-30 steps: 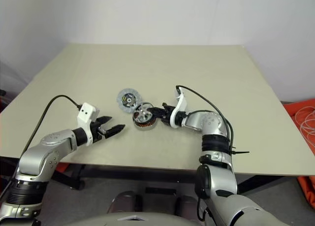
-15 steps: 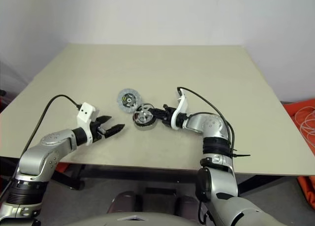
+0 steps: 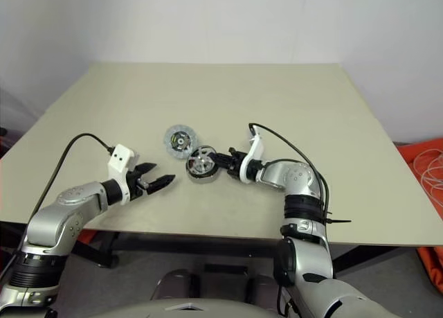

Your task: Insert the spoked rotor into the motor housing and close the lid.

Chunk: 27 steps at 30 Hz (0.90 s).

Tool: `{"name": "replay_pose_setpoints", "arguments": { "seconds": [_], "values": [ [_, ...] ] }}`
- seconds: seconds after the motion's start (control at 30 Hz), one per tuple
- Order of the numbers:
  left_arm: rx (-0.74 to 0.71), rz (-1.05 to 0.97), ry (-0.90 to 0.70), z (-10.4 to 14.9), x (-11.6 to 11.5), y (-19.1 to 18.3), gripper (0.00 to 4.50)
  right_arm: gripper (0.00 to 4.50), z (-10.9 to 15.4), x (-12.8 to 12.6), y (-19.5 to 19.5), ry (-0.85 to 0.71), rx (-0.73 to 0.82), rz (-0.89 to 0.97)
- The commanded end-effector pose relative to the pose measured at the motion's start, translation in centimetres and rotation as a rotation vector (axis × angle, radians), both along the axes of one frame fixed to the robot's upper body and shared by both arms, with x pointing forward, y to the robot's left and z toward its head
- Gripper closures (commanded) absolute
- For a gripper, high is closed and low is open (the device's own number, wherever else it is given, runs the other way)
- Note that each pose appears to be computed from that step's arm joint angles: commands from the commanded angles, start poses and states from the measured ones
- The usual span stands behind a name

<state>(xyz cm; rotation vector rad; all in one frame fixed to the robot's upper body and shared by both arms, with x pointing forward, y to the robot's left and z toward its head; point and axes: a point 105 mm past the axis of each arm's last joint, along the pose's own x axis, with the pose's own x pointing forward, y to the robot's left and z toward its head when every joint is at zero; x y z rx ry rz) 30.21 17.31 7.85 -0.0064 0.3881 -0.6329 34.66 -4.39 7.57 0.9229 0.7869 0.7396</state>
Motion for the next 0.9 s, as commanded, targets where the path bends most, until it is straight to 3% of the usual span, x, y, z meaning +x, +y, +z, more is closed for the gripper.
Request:
{"name": "replay_pose_setpoints", "arguments": {
  "seconds": [0.03, 0.43, 0.7, 0.9],
  "values": [
    [0.012, -0.006, -0.047, 1.1, 0.2, 0.2, 0.0, 4.13, 1.1, -0.1, 0.8, -0.03, 0.009, 0.025],
    [0.011, -0.005, -0.048, 1.0, 0.2, 0.1, 0.0, 4.13, 1.0, -0.2, 0.8, -0.028, 0.008, 0.025],
    [0.01, -0.007, -0.049, 1.1, 0.3, 0.1, 0.0, 1.55, 2.3, -0.1, 0.9, -0.098, 0.018, 0.037],
    [0.008, -0.009, -0.047, 1.0, 0.3, 0.0, 0.0, 1.55, 5.3, -0.5, 1.0, -0.259, 0.014, 0.1]
  ]
}}
